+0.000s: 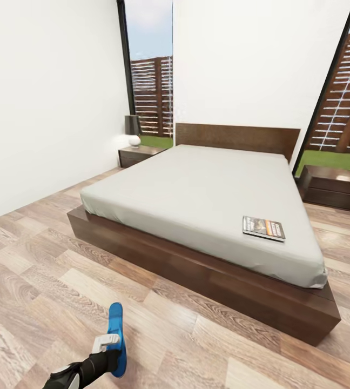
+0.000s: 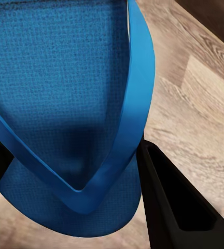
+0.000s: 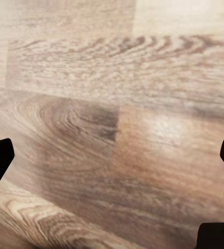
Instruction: In the bedroom, move the book from the bed onto either nightstand, and place the two sandals side by side next to the bed.
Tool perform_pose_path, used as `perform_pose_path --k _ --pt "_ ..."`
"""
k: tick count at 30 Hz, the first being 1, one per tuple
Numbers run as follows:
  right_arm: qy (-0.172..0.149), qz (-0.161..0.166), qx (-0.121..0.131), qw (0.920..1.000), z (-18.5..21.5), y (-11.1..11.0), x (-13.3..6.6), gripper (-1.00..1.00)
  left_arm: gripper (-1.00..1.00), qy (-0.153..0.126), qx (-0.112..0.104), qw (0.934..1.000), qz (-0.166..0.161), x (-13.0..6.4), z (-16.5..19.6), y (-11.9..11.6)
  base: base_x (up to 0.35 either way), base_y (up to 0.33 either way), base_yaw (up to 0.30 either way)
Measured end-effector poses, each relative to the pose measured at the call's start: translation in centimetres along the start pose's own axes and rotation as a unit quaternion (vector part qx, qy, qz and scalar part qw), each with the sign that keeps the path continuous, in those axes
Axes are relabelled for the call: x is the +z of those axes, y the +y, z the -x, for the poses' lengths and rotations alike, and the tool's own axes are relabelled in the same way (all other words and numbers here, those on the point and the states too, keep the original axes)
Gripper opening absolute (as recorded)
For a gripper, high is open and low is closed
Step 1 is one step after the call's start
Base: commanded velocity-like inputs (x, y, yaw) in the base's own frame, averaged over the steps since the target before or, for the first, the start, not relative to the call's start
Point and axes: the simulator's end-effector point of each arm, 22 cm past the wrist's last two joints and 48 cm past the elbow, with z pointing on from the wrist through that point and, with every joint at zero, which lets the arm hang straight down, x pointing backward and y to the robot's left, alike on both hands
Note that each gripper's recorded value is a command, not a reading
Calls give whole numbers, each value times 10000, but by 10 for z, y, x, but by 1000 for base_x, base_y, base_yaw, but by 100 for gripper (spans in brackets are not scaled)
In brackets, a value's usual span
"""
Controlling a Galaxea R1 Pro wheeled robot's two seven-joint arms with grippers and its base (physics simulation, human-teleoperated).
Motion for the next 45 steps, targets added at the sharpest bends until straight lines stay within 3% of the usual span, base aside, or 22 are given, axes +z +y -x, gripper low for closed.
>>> perform_pose_path --k 14,26,45 --pt "-254 79 -95 9996 15 8 -5 100 -100 -113 48 9999 -50 -9 9 -9 0 0 0" --pt "-495 176 -235 9983 31 17 -10 100 -100 -503 248 9984 -69 -16 14 -14 0 0 0" --pt "-759 309 -323 9961 56 35 -23 100 -100 -772 335 9964 -136 -33 44 -30 0 0 0"
